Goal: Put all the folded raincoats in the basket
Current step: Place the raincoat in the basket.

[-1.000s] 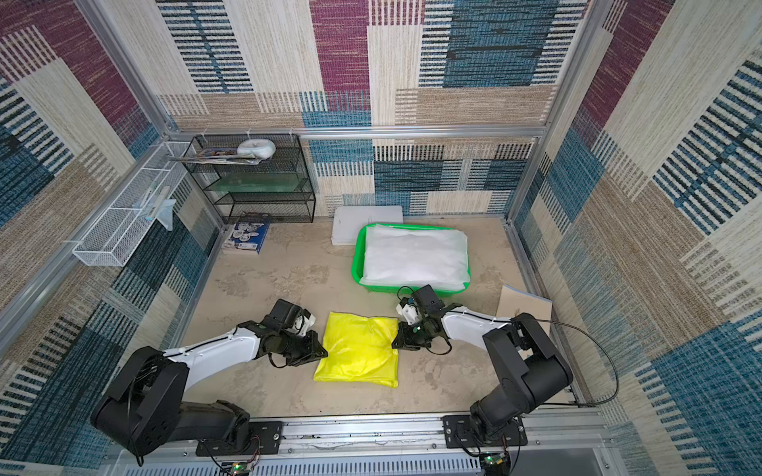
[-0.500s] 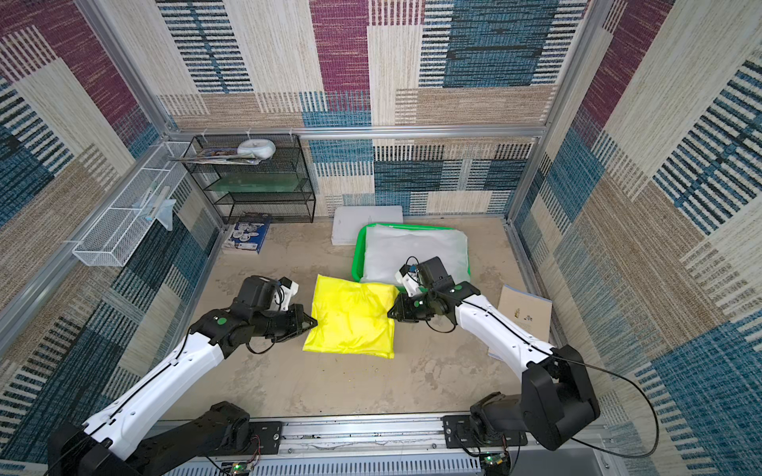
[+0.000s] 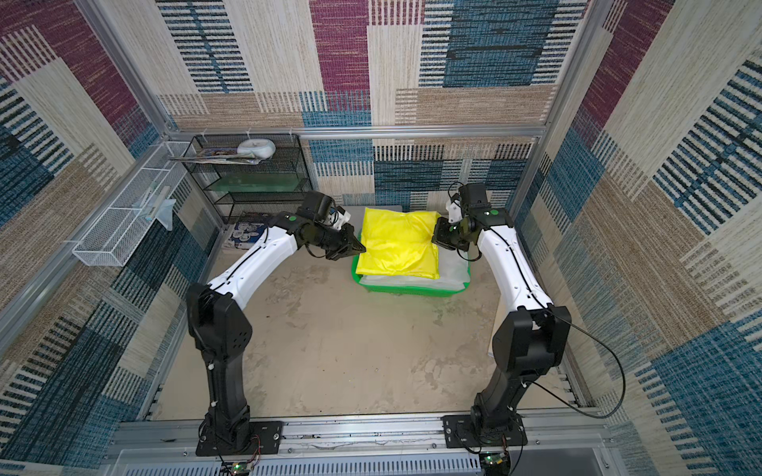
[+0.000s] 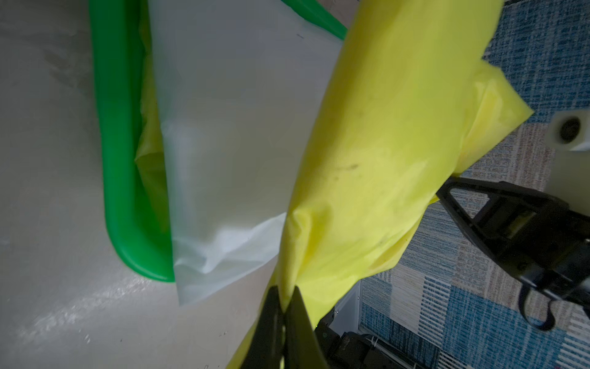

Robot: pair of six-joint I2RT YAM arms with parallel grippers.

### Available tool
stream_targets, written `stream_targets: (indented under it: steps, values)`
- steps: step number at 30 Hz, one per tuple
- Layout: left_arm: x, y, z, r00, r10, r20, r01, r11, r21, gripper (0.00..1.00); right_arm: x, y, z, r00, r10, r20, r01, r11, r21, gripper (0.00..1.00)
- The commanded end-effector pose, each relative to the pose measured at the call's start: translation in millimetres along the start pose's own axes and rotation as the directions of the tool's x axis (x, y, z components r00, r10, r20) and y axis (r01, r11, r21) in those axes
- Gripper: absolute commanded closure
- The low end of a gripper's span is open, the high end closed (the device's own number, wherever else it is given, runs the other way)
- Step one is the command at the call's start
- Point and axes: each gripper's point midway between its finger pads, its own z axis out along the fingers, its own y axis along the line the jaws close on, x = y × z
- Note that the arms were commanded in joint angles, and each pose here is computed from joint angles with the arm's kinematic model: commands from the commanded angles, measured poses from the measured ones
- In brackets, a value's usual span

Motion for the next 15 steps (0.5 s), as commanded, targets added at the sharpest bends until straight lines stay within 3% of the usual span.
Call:
stream_targets:
  steps: [1, 7, 15]
  values:
    - [-0.3, -4.1, 24.1, 0.995, -0.035, -0.097, 0.037, 0.999, 0.018, 1.00, 1.2, -26.0, 11.7, 0.997, 0.021, -0.075, -0.017, 0.999, 0.050, 1.00]
    - [-7.0, 5.0, 61.1, 0.989, -0.061, -0.134, 0.063, 0.998, 0.006, 1.00, -5.6, -55.6, 43.0, 0.987, 0.067, -0.145, -0.058, 0.996, 0.071, 1.00]
    - [3.6, 33.1, 82.8, 0.978, -0.124, -0.168, 0.114, 0.991, -0.066, 1.00, -1.2, -69.2, 51.3, 0.983, 0.086, -0.162, -0.071, 0.993, 0.097, 1.00]
